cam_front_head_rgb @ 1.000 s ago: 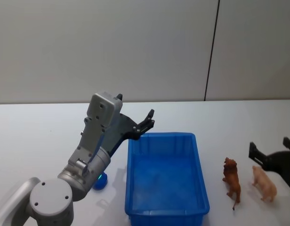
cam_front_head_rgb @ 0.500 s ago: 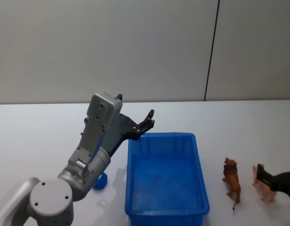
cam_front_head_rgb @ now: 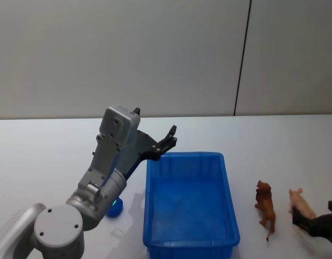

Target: Pick up the two dolls from the table and place them into the box.

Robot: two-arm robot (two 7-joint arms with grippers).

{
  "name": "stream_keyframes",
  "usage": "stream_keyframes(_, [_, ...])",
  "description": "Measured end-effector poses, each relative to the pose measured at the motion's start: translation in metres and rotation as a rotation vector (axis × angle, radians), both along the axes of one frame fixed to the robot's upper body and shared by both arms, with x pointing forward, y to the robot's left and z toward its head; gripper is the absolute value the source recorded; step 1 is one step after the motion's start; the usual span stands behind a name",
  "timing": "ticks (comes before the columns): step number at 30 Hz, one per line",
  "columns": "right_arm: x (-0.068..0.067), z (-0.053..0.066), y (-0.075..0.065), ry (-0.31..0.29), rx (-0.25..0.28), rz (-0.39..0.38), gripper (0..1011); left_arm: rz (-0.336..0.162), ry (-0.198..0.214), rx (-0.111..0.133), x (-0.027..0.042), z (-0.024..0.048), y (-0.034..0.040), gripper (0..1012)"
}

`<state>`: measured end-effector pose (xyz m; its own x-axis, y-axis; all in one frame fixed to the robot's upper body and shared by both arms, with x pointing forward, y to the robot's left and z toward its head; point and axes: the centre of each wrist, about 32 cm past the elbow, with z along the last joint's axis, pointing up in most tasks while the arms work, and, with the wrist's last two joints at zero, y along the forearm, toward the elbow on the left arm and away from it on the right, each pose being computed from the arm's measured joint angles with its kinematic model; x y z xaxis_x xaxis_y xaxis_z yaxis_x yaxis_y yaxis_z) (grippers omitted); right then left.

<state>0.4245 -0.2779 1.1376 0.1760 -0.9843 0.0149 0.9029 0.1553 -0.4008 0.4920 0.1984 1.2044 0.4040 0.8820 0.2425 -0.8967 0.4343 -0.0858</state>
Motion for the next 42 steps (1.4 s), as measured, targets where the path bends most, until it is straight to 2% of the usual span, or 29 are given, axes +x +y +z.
stream_keyframes(4, [0.0, -0.006, -0.002, 0.017, 0.0, 0.014, 994, 0.0, 0.0, 0.0, 0.0, 0.0, 0.0, 1001])
stream_keyframes(9, [0.001, -0.015, -0.005, 0.033, 0.0, 0.03, 857, 0.0, 0.0, 0.0, 0.0, 0.0, 0.0, 1001])
stream_keyframes(12, [0.001, -0.018, -0.005, 0.034, 0.0, 0.04, 808, 0.0, 0.0, 0.0, 0.0, 0.0, 0.0, 1001])
stream_keyframes(16, [0.001, -0.022, -0.006, 0.032, -0.002, 0.05, 689, 0.0, 0.0, 0.0, 0.0, 0.0, 0.0, 1001])
stream_keyframes(17, [0.001, -0.024, -0.006, 0.029, -0.003, 0.055, 627, 0.0, 0.0, 0.0, 0.0, 0.0, 0.0, 1001])
stream_keyframes(22, [0.0, -0.027, -0.006, 0.012, -0.008, 0.071, 489, 0.0, 0.0, 0.0, 0.0, 0.0, 0.0, 1001])
stream_keyframes(23, [0.0, -0.027, -0.006, 0.002, -0.011, 0.078, 427, 0.0, 0.0, 0.0, 0.0, 0.0, 0.0, 1001])
stream_keyframes(25, [0.0, -0.028, -0.005, -0.007, -0.015, 0.083, 397, 0.0, 0.0, 0.0, 0.0, 0.0, 0.0, 1001])
stream_keyframes(32, [-0.002, -0.027, -0.003, -0.067, -0.036, 0.107, 372, 0.0, 0.0, 0.0, 0.0, 0.0, 0.0, 1001])
stream_keyframes(42, [-0.004, -0.014, 0.002, -0.189, -0.057, 0.136, 372, 0.0, 0.0, 0.0, 0.0, 0.0, 0.0, 1001])
